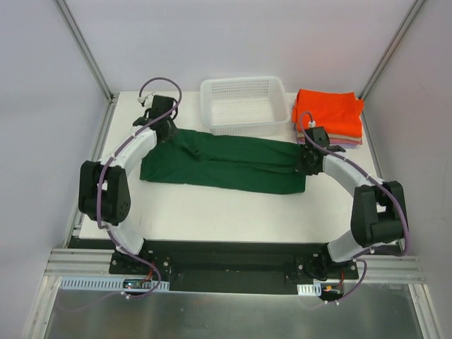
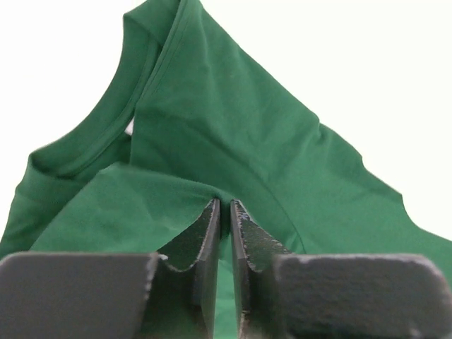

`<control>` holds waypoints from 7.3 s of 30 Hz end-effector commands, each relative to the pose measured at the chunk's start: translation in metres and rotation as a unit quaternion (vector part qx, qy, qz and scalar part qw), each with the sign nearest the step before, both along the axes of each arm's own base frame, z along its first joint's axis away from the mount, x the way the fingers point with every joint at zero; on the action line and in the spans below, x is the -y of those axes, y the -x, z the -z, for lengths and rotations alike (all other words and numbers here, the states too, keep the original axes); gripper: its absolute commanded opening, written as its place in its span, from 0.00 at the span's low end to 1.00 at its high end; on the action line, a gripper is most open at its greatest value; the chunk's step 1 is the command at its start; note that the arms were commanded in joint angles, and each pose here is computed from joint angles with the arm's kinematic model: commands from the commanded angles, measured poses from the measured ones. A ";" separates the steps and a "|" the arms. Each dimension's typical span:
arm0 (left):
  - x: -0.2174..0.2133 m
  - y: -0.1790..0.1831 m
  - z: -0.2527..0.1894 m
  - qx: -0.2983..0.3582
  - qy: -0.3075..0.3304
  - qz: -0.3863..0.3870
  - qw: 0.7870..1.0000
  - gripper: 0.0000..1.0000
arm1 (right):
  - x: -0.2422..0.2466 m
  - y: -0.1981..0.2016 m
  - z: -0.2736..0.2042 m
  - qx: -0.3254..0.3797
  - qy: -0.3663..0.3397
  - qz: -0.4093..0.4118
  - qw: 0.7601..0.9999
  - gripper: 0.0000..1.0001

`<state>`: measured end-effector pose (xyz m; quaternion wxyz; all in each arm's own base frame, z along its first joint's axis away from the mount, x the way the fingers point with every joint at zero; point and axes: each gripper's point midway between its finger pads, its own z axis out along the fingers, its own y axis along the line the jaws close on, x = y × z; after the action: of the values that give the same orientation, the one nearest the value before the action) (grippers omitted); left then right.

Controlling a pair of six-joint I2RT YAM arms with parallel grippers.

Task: Fold and stack the t-shirts
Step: Fold the other side of the tshirt into a rectangle, then rotate the tshirt 80 degrees, then grab the bottom of the folded rectangular tshirt with both arms, then fold the folded rectangular tshirt in 1/3 of the way

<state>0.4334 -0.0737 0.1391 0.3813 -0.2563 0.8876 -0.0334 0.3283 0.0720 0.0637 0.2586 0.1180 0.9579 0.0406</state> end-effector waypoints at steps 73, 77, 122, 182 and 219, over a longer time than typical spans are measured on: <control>-0.095 -0.145 0.019 -0.034 0.185 0.004 0.982 0.99 | -0.304 0.131 -0.042 -0.066 -0.243 -0.488 0.836 0.96; -0.054 -0.111 -0.040 -0.004 0.147 0.078 0.986 0.99 | -0.283 0.111 -0.064 0.009 -0.199 -0.452 0.870 0.96; 0.138 0.355 0.119 -0.266 -0.021 0.459 0.847 0.80 | -0.198 0.099 0.011 -0.077 -0.197 -0.233 0.949 0.96; 0.114 0.280 0.036 -0.133 0.017 0.345 0.929 0.00 | -0.264 -0.002 -0.107 0.079 -0.152 -0.300 0.938 0.01; 0.041 0.202 0.021 -0.134 -0.078 0.157 0.975 0.99 | -0.300 -0.041 -0.078 0.073 -0.123 -0.324 0.935 0.96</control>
<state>0.2416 -0.1046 0.1104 0.2699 -0.1184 0.9544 0.0470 0.3921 0.3969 0.0967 0.2506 -0.1758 0.9194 0.2470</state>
